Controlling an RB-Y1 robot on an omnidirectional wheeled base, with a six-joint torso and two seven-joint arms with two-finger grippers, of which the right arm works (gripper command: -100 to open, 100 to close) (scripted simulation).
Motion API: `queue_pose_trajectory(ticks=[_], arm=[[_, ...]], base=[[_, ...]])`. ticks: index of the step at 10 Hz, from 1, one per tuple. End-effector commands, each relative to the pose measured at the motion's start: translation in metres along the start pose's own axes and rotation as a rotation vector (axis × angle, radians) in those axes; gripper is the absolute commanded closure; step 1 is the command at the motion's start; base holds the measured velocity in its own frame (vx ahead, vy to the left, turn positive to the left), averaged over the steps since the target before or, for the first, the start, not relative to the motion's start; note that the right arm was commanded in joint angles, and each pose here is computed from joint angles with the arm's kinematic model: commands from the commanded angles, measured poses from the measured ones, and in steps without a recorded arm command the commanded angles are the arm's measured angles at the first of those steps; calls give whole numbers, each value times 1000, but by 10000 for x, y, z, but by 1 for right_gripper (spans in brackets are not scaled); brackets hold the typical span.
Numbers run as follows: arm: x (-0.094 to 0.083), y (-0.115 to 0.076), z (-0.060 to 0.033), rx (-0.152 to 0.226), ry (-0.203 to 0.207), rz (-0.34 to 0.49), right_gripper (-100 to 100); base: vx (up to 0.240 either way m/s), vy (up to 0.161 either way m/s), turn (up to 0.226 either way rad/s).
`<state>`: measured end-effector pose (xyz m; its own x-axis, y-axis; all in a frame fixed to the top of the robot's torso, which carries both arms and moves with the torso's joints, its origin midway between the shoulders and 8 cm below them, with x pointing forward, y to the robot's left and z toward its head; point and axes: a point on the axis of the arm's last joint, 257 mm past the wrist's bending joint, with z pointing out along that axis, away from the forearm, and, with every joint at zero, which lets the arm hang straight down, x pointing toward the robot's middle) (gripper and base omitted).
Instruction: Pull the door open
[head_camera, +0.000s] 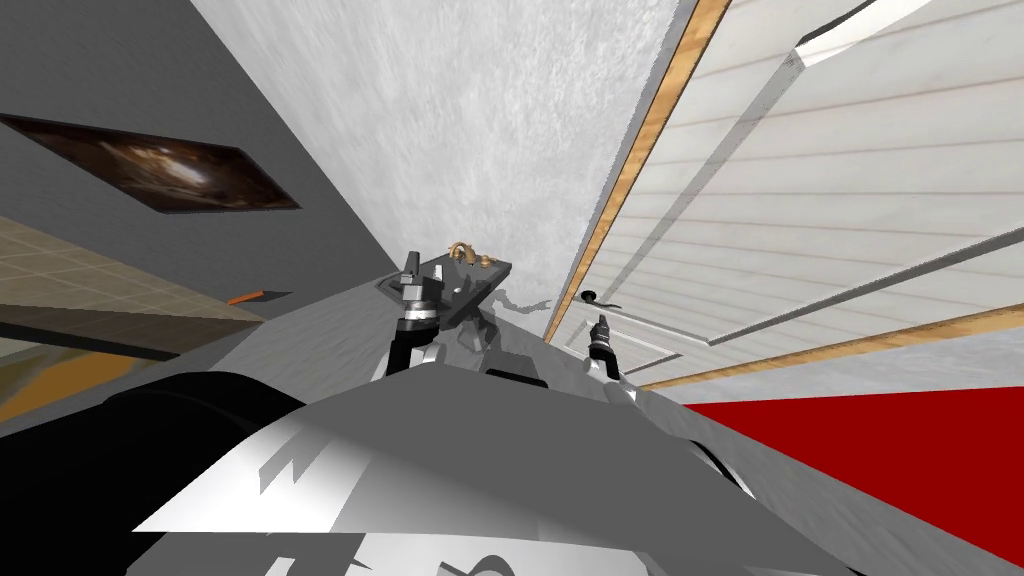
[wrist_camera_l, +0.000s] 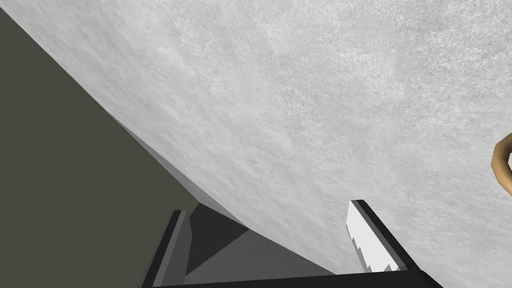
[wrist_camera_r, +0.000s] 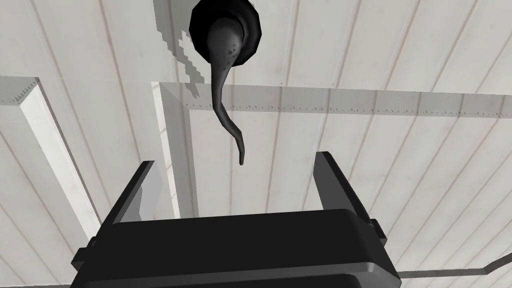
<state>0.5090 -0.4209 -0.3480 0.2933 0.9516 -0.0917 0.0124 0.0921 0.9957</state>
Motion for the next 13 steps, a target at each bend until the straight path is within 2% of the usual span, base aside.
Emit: queue_pose_trajectory(ticks=[1, 3, 4, 5, 8, 9, 10, 11, 12, 13], arm=[[-34, -44, 5, 9, -9, -6, -100], [-46, -54, 4, 12, -10, -7, -100], [-209, -82, -24, 15, -28, -7, -100], [-260, -90, -33, 16, -33, -7, -100], [-618, -133, -104, 21, -69, -7, -100], [-678, -139, -117, 22, -75, -7, -100], [-844, -151, -153, 23, -92, -8, -100], [-844, -151, -153, 23, -92, -8, -100], [-997, -159, -189, 24, -108, -8, -100], [-927, -157, -160, 26, -99, -11, -100]], base=[[60, -9, 38], [41, -9, 25], [116, -8, 122], [162, -9, 93], [190, -37, 115], [176, -40, 77], [171, -39, 130], [138, -24, 69], [142, -19, 84], [71, -15, 21]])
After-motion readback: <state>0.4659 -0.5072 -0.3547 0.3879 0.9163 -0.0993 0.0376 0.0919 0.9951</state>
